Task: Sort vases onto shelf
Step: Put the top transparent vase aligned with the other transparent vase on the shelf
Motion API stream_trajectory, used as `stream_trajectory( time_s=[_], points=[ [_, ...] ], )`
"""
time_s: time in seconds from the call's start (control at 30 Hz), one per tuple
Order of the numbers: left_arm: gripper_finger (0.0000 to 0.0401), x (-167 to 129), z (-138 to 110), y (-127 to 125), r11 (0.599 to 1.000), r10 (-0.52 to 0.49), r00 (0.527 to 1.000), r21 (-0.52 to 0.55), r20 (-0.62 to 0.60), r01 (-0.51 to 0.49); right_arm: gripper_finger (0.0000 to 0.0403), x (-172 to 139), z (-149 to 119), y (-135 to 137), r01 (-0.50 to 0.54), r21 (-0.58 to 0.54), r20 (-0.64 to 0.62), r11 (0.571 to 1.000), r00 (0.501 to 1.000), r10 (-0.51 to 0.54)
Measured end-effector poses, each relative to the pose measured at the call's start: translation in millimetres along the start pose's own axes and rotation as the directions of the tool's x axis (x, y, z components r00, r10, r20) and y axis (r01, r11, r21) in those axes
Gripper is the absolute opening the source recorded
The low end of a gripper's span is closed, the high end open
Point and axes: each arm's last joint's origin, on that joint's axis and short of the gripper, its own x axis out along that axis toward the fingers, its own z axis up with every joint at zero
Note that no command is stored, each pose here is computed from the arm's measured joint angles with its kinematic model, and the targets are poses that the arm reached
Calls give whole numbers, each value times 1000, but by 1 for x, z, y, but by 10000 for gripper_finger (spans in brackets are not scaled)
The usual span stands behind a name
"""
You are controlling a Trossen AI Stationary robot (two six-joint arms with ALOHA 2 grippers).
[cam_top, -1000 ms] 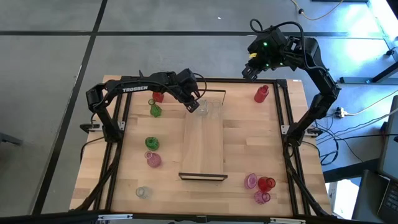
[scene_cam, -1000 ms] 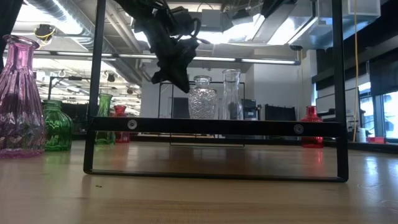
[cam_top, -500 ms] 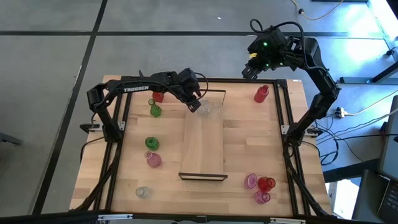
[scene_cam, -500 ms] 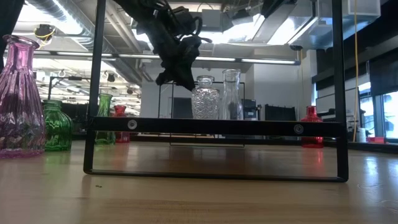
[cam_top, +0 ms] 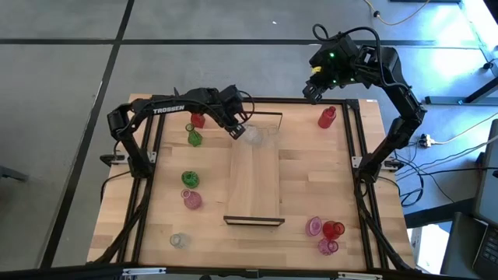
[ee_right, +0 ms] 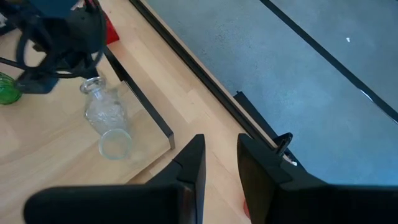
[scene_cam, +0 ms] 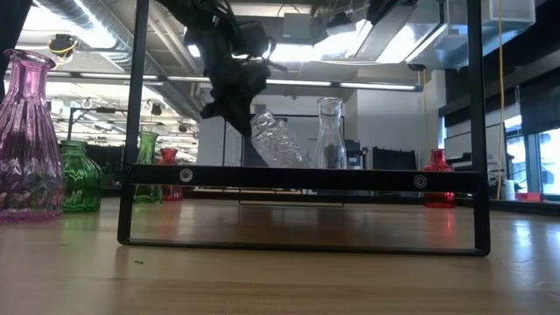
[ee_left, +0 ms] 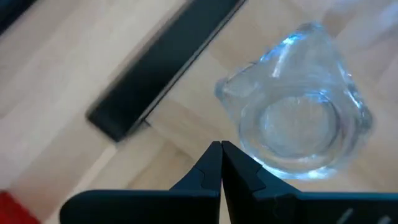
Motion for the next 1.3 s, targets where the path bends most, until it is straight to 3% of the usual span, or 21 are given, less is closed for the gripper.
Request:
stream_trajectory(
  time_s=[0.93, 1.3],
  points=[
    [0, -5, 4, -4, 999, -39, 998, 17, 52, 38, 76, 0, 0, 0, 8, -17, 1, 1000, 1000, -8],
    [0, -16, -14, 7, 997, 80, 992, -9, -102, -82, 76, 0, 0, 0, 7, -17, 1, 1000, 1000, -7]
  ],
)
